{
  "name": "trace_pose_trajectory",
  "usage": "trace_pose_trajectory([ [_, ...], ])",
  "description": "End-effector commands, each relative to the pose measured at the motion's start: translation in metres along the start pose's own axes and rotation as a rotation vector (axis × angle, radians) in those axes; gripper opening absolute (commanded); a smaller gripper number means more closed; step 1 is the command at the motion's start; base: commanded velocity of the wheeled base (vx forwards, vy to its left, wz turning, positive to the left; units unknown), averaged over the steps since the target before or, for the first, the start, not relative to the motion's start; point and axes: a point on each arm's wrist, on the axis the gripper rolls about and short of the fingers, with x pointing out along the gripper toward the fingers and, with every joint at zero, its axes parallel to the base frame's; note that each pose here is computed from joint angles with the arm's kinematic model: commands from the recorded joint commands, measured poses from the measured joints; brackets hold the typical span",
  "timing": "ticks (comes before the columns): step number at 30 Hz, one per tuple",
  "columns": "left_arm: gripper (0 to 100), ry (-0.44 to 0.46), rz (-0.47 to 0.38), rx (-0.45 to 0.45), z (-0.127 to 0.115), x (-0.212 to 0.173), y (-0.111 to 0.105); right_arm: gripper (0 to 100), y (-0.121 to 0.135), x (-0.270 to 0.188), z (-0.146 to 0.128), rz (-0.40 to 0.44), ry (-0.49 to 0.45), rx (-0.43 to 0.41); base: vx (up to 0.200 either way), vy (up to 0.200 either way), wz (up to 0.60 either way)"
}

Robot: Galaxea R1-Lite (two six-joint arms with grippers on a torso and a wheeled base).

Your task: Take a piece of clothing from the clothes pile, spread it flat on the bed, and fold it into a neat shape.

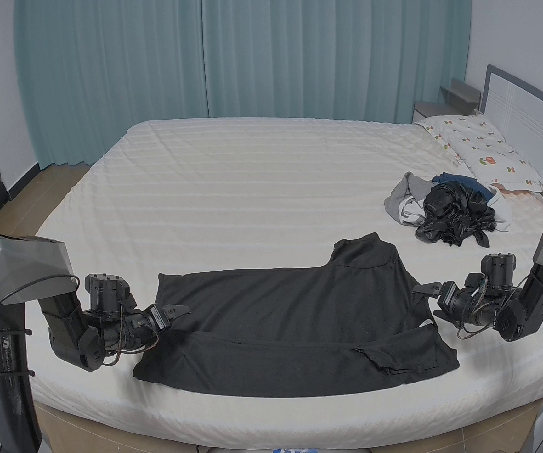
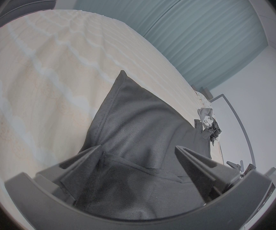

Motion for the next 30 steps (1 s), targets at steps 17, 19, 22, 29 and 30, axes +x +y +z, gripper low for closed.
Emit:
trace_pose_trajectory([
  [17, 0, -0.072, 0.045, -0.011, 0.005, -0.023, 0.007, 100, 0.001, -0.001, 0.002, 0.003, -0.008, 0.002, 0.000, 0.000, 0.00],
  [19, 0, -0.072, 0.045, -0.011, 0.005, -0.022, 0.007, 100, 0.001, -0.002, 0.003, 0.004, -0.010, 0.003, 0.000, 0.000, 0.00],
  [22, 0, -0.069, 0.036, -0.012, 0.006, -0.019, 0.007, 100, 0.001, -0.001, 0.003, 0.004, -0.011, 0.002, 0.000, 0.000, 0.00],
  [29, 100, -0.048, 0.026, -0.007, 0.002, -0.009, 0.006, 100, 0.001, 0.000, 0.001, 0.003, -0.006, 0.002, 0.000, 0.000, 0.00],
  [30, 100, -0.050, 0.025, -0.007, 0.003, -0.009, 0.006, 100, 0.001, 0.000, 0.001, 0.003, -0.006, 0.002, 0.000, 0.000, 0.00],
])
